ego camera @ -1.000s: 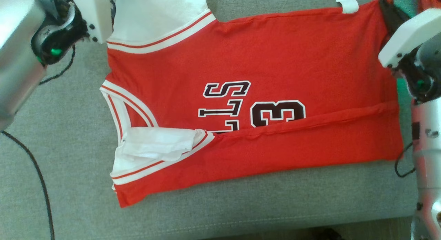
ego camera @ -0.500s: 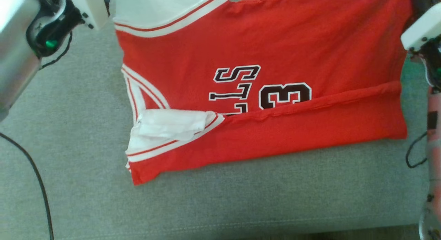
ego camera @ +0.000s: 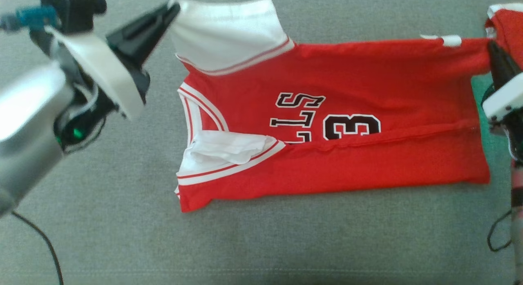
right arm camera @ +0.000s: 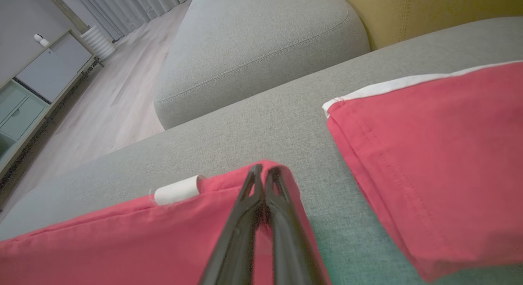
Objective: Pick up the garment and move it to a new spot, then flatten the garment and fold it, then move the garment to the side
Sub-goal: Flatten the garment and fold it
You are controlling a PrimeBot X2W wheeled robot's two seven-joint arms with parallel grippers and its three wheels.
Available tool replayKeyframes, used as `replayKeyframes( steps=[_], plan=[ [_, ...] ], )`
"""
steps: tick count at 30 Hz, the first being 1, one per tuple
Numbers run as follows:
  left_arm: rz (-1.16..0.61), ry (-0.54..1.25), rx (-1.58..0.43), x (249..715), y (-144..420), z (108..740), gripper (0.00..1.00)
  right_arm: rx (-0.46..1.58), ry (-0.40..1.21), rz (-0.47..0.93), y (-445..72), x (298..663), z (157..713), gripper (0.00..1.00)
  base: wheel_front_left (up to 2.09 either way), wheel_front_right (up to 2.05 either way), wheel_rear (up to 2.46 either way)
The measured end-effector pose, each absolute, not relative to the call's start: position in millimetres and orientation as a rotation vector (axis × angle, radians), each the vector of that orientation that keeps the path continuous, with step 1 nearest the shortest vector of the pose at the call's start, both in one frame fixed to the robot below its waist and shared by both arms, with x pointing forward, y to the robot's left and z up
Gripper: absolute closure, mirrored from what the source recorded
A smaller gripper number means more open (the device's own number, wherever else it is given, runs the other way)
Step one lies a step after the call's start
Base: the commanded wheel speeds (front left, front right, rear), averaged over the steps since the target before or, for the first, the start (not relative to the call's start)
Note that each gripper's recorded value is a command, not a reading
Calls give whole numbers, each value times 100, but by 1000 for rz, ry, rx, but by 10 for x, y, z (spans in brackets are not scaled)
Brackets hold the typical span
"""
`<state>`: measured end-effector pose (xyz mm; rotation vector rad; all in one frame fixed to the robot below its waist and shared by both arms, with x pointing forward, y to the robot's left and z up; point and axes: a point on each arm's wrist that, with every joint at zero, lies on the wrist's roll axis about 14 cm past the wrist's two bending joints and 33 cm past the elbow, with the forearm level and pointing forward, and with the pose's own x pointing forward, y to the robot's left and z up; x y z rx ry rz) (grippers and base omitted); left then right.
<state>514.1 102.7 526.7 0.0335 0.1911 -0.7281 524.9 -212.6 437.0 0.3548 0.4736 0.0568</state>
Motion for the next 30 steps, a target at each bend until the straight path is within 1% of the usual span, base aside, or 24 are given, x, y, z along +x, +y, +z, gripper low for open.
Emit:
replayKeyframes(
  steps=[5,10,18,24,30],
  plan=[
    [-722,221,3,4835,1095,5163,100,348,488,70,-2088,5102,4331,100,0,0,0],
    [-719,274,-48,4515,1106,4977,100,348,540,62,-2102,4912,4152,100,0,0,0],
    [-696,386,-140,4048,1071,4606,100,360,591,19,-2223,4675,3942,100,0,0,0],
    [-683,388,-152,3932,1067,4567,100,367,606,5,-2262,4563,3896,100,0,0,0],
    [-681,430,-149,3788,1058,4413,100,382,650,4,-2215,4427,3784,100,0,0,0]
  ],
)
